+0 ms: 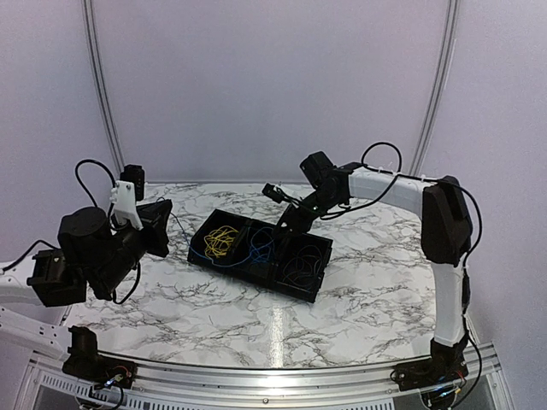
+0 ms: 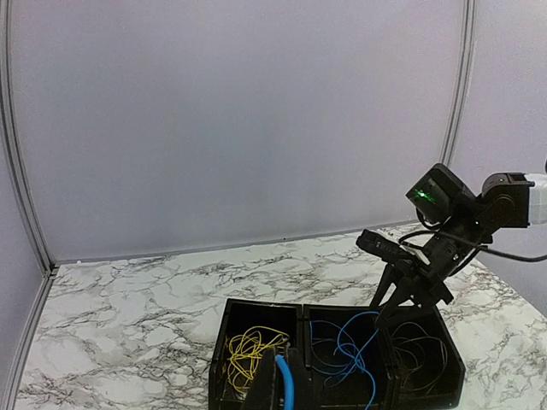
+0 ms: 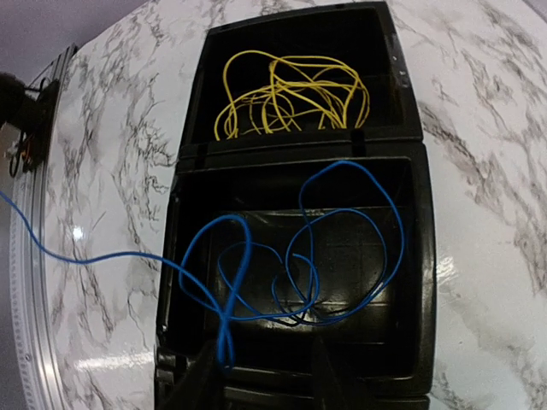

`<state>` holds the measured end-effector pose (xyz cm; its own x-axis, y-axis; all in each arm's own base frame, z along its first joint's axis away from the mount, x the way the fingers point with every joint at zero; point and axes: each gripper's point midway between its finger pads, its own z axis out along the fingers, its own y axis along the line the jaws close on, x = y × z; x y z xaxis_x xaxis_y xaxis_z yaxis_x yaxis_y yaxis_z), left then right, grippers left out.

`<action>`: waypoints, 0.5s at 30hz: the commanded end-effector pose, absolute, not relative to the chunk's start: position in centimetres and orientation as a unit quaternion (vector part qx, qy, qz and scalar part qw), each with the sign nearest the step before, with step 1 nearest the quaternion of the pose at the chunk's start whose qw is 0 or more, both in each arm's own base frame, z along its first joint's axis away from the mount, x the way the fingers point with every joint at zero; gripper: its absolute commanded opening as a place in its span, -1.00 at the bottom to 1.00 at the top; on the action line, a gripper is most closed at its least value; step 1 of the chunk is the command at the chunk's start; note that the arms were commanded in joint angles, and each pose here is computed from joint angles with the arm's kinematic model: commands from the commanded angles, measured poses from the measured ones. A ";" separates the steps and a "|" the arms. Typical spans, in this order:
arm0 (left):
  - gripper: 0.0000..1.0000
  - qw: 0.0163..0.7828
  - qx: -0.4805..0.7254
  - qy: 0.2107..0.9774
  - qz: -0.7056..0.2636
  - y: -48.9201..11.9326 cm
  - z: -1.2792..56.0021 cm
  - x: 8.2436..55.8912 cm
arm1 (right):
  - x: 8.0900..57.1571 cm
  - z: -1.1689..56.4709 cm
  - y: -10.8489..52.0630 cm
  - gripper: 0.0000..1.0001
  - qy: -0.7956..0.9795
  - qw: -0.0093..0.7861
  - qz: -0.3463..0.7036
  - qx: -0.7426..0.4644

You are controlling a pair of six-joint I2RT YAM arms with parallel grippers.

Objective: Untangle the cables

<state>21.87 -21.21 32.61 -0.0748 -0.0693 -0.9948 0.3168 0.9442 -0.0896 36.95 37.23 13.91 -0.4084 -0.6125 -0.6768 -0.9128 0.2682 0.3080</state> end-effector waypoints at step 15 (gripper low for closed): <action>-1.00 0.640 0.165 0.737 -0.140 -31.7 32.1 28.8 | 32.4 24.0 24.1 0.35 0.753 0.380 0.273 -0.462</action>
